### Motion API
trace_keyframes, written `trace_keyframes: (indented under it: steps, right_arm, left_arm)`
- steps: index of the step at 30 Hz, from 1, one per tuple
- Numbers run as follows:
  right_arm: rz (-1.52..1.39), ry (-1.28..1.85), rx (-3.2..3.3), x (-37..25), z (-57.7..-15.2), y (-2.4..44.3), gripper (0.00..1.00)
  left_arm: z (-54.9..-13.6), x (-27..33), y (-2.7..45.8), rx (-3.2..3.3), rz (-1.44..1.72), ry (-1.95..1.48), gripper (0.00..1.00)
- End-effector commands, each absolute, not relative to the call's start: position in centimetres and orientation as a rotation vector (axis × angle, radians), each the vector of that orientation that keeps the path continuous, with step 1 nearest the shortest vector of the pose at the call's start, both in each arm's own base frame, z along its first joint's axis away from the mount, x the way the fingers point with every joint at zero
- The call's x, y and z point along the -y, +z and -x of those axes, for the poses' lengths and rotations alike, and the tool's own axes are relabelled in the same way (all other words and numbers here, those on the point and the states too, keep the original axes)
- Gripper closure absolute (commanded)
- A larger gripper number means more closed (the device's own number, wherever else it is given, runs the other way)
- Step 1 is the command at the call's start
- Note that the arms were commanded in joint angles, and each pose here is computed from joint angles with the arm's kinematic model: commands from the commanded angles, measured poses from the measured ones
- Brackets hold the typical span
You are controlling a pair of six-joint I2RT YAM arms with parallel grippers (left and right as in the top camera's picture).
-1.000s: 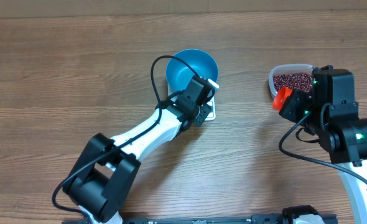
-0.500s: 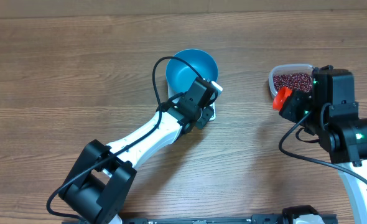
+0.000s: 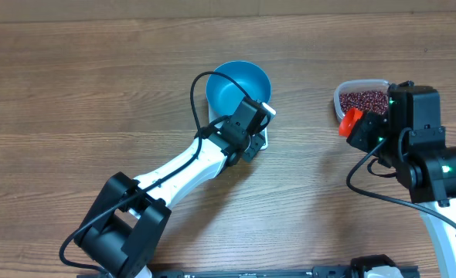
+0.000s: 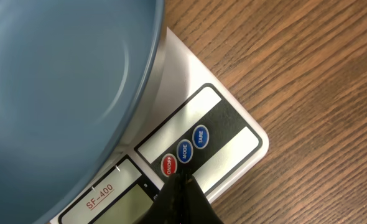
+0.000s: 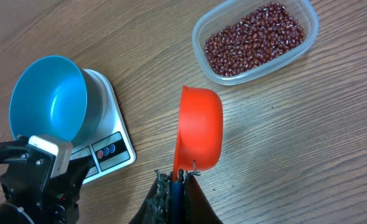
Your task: Scoop item into bowl and weigh 150g on scale
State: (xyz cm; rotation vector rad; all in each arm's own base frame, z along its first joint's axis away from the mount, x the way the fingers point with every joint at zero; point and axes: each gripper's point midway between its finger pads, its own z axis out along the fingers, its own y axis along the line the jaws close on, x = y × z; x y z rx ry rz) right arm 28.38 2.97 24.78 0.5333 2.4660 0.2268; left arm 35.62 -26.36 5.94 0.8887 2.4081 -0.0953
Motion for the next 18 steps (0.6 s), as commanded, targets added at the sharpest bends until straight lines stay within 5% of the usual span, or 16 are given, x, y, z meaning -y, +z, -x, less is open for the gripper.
trace_keyframes:
  steps: [1,18]
  right_arm:
    - [-0.52,0.235,-2.433,-3.0,-28.8,25.9,0.96]
    - [-0.52,0.235,-2.435,-3.0,-28.7,25.8,0.96]
  left_arm:
    - [-35.7,26.1,5.1,-2.417,-0.908,-0.083,0.96]
    - [-36.2,25.5,3.1,-2.446,-0.901,-0.029,0.96]
